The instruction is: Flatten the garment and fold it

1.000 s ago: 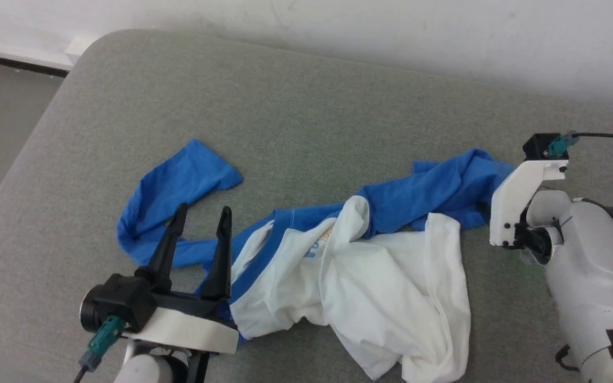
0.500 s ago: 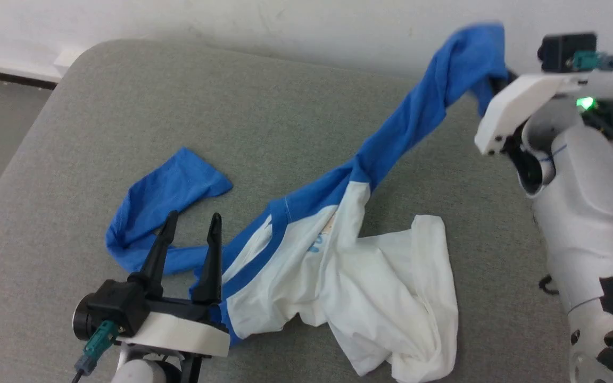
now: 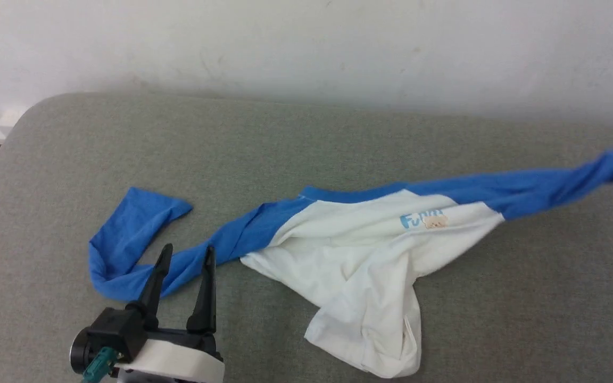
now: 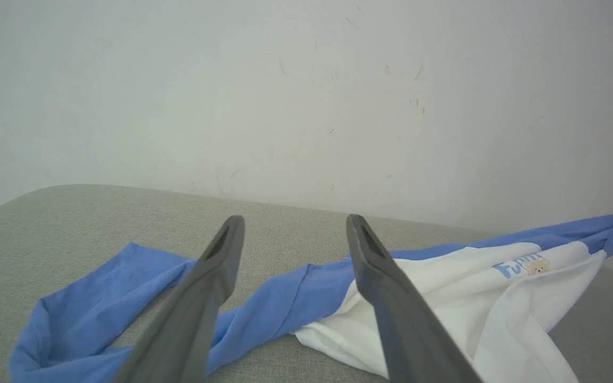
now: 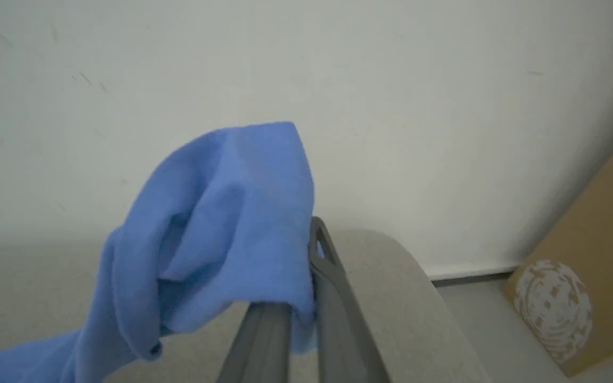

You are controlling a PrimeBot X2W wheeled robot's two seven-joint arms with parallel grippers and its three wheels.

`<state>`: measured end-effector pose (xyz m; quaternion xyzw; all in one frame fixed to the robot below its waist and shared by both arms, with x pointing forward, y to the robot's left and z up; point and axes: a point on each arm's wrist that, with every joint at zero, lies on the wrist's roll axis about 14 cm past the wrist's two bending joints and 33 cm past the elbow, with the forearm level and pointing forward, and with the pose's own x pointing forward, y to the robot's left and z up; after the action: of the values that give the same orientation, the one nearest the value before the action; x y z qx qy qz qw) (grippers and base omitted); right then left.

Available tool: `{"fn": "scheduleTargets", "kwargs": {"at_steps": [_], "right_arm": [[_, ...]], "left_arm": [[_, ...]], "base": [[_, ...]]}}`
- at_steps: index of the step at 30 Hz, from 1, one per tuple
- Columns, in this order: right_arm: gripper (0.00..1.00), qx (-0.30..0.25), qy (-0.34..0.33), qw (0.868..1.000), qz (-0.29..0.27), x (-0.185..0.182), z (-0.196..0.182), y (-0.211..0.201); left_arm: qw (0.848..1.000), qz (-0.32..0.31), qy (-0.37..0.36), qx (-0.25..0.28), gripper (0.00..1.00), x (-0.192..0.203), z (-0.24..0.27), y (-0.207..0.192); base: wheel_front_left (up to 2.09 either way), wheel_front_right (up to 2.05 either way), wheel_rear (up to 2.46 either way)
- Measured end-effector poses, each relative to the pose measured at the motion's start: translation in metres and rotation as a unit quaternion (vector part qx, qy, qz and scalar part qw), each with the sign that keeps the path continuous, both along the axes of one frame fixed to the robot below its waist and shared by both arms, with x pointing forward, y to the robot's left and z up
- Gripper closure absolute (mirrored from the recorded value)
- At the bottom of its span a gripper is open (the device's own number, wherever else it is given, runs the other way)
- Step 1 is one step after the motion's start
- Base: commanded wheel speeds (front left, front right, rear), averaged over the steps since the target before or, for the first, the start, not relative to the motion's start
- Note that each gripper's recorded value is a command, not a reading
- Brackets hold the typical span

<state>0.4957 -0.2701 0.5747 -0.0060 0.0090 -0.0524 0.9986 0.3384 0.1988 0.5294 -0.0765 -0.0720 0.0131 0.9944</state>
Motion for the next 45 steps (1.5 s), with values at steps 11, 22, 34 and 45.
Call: {"fn": "scheduleTargets", "kwargs": {"at_steps": [11,22,34,45], "right_arm": [[0.68,0.077,0.240,0.956,-0.150,-0.172,-0.154,-0.070],[0.00,0.043,0.102,0.992,-0.063,-0.153,-0.103,-0.015],[0.00,0.044,0.022,0.994,0.096,-0.134,-0.058,0.092],[0.00,0.061,0.018,0.986,0.152,-0.128,-0.055,0.133]], "left_arm": [[1.000,-0.017,0.015,0.000,0.00,0.003,-0.008,-0.009],[0.999,0.018,0.042,-0.001,0.00,-0.009,-0.018,0.014],[0.998,0.023,0.061,0.011,0.00,0.005,-0.013,0.023],[0.990,-0.109,0.078,0.042,0.00,0.112,0.017,-0.026]], "base": [[0.00,0.00,0.00],[0.00,0.00,0.00],[0.00,0.00,0.00],[0.00,0.00,0.00]]}}
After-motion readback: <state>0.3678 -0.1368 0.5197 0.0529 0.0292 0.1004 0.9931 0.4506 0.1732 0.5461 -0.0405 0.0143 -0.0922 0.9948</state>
